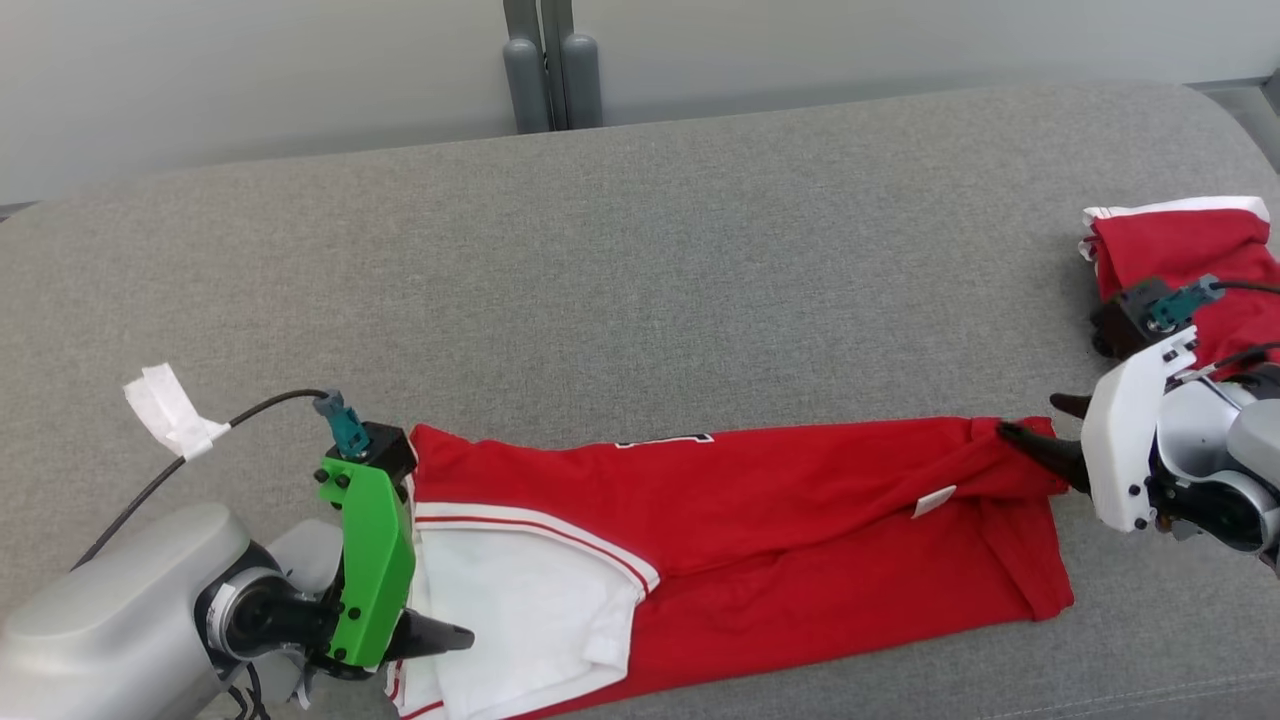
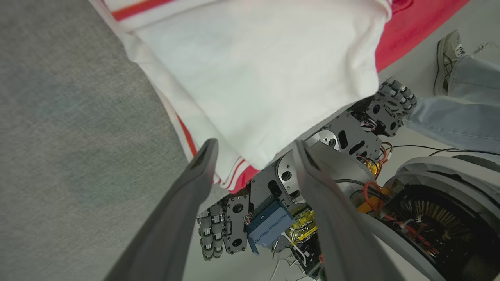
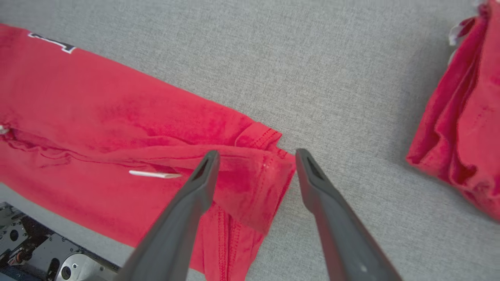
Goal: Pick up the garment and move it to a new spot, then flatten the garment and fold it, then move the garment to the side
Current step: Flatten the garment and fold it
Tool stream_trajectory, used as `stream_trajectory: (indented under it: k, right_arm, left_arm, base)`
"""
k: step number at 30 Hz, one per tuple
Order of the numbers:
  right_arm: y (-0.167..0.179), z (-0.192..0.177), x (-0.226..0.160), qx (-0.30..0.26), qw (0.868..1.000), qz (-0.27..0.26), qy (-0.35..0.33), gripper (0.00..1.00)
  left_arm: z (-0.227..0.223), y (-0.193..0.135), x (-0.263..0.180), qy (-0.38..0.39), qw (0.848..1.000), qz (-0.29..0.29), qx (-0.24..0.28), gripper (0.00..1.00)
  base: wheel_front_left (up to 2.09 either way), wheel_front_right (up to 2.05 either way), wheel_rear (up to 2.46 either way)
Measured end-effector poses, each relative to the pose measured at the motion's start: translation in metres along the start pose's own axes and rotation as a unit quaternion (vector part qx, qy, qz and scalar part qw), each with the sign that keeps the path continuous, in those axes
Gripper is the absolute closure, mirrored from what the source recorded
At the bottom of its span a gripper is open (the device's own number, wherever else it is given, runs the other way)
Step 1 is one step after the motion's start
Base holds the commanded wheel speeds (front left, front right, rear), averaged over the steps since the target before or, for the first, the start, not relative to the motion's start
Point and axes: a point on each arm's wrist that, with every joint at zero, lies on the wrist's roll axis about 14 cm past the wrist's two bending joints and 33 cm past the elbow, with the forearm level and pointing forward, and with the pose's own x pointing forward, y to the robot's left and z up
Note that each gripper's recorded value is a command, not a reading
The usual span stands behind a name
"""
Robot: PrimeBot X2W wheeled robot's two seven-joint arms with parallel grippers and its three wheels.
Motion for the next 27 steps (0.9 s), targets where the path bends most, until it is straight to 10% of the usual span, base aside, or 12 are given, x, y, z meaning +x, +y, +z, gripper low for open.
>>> stream_trajectory:
  k: [10,27]
  right_arm:
    - [-0.015,0.081,-0.041,0.039,0.975,-0.019,-0.218,0.00]
    - [-0.012,0.111,-0.079,0.120,0.884,-0.052,-0.449,0.00]
  left_arm:
    - [0.075,0.000,-0.060,-0.251,0.964,0.049,0.068,0.00]
    - [0.097,0.022,-0.180,-0.633,0.741,0.216,0.064,0.00]
  base:
    - [0.00,0.00,0.00]
    - [0.00,0.00,0.00]
